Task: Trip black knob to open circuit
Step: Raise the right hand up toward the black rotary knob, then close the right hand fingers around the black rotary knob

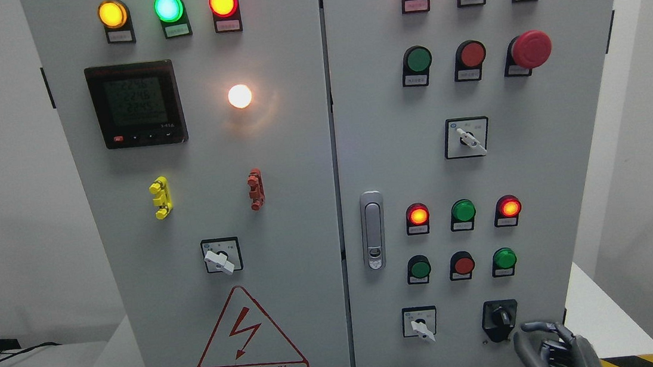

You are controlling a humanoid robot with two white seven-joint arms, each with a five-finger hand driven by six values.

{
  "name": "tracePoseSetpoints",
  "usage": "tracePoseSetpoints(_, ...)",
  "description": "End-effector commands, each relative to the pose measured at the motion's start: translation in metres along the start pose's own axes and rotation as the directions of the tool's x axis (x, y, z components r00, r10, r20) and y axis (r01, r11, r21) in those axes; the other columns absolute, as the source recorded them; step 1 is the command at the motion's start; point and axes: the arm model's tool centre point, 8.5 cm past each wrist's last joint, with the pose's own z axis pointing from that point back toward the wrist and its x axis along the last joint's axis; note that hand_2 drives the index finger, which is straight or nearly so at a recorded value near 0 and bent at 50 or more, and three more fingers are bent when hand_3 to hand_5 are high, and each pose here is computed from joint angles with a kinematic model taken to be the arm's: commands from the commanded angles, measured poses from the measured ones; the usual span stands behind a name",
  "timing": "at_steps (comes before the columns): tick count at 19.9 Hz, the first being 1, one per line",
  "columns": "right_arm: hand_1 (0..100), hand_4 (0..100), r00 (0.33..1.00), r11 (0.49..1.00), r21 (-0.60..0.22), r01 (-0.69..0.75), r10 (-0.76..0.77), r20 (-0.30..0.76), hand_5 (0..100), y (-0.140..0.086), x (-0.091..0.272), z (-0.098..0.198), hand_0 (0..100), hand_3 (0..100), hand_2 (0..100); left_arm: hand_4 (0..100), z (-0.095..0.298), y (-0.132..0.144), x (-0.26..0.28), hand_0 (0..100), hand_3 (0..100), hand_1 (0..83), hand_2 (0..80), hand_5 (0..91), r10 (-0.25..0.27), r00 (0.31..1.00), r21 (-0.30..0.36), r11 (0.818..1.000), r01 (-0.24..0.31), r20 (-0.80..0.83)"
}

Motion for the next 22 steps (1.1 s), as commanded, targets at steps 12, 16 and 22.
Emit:
tracePoseSetpoints(12,66,100,1.000,1.000,0.014,0.008,-0.008,0.000,93,0.0118,0.0003,-0.0030,42,100,42,0,0.0000,-0.0002,0.0002,12,0,38.9,0.0,0.0,-0.030,1.000,-0.004,1.000,0.030,0.001)
tracePoseSetpoints(16,66,100,1.000,1.000,0.013,0.009,-0.009,0.007,93,0.0116,0.0024,-0.0005,42,100,42,0,0.0000,-0.0002,0.0002,12,0,38.9,0.0,0.0,-0.030,1.000,-0.004,1.000,0.030,0.001)
tracePoseSetpoints(22,67,100,1.000,1.000,0.010,0.015,-0.015,0.015,93,0.0118,0.0047,0.0017,43,100,42,0,0.0000,-0.0012,0.0001,12,0,38.9,0.0,0.0,-0.030,1.000,-0.005,1.000,0.030,0.001)
